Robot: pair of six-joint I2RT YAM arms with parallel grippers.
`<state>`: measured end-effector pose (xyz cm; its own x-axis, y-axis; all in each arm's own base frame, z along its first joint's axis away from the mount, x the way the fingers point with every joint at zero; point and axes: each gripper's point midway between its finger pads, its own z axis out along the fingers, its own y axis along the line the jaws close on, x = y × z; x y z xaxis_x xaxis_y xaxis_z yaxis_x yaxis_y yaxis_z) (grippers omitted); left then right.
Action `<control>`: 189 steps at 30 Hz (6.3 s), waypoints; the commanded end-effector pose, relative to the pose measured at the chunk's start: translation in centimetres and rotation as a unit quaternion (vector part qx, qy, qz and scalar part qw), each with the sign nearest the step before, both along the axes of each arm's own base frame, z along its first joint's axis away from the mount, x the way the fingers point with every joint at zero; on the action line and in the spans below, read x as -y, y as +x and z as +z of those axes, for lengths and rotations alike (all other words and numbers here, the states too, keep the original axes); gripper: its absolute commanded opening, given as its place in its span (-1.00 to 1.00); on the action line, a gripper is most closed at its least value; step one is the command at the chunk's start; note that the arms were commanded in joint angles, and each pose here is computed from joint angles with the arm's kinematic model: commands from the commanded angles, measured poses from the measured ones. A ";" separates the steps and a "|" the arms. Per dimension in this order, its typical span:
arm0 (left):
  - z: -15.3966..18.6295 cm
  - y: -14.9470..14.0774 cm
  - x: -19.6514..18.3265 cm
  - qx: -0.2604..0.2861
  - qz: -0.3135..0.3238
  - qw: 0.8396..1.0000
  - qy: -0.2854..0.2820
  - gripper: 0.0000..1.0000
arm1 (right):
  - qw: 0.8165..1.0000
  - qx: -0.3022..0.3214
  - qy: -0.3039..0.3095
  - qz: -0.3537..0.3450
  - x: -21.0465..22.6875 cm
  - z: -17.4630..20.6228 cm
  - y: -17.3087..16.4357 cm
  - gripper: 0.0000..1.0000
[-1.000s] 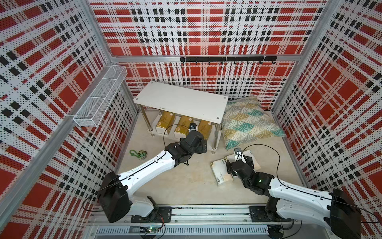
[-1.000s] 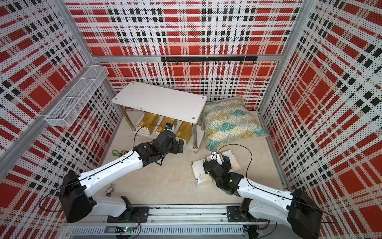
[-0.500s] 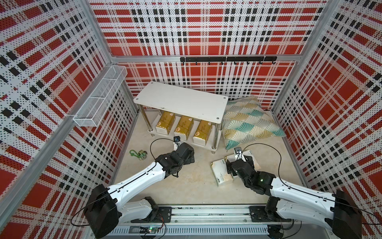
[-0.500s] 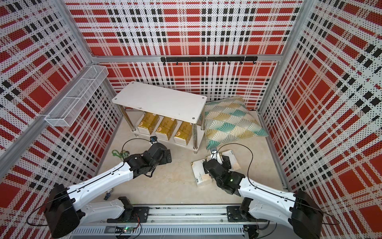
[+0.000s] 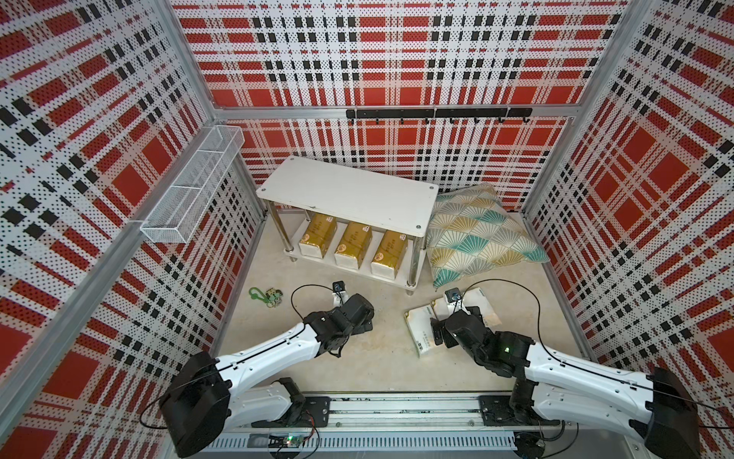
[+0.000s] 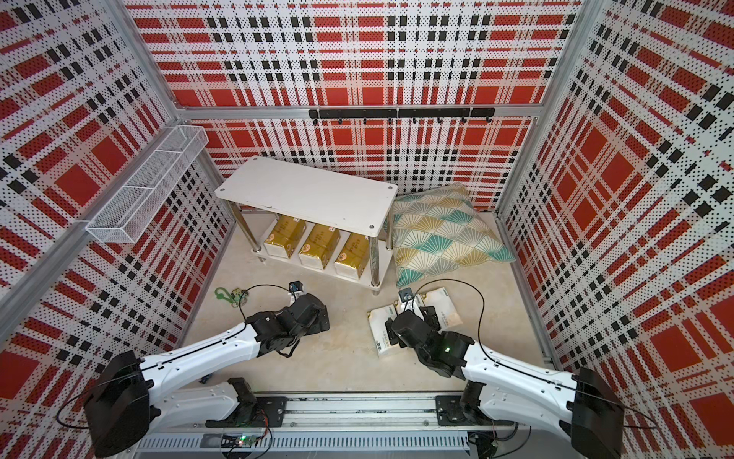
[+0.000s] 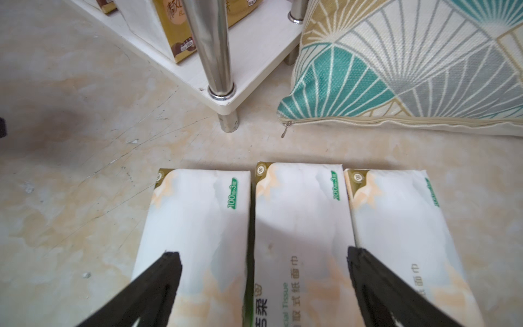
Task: Place the tissue boxes on the shelf by color
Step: Pick up the box of tissues from the center of the board.
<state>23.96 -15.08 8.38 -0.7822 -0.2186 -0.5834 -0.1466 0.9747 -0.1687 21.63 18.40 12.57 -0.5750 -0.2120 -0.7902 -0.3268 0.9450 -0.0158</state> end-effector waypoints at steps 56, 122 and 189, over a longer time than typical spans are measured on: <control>3.1 3.3 1.2 0.042 -0.019 0.999 -0.009 0.98 | 0.983 -0.166 0.079 0.019 -4.8 -5.9 -4.3 1.00; 3.2 -5.6 15.1 0.042 -0.168 0.985 -0.023 0.98 | 0.988 -0.101 0.108 -0.049 -1.5 1.0 4.0 0.93; -4.0 -6.8 16.5 -0.012 -0.151 0.986 0.071 0.98 | 0.990 -0.066 0.098 -0.080 0.2 1.4 5.0 1.00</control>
<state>17.39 -31.75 5.46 -0.8113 0.1045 -0.5752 0.1563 0.9868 -0.0412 26.56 18.33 14.03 -0.6952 0.0319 -0.7181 -0.1599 0.9671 0.1978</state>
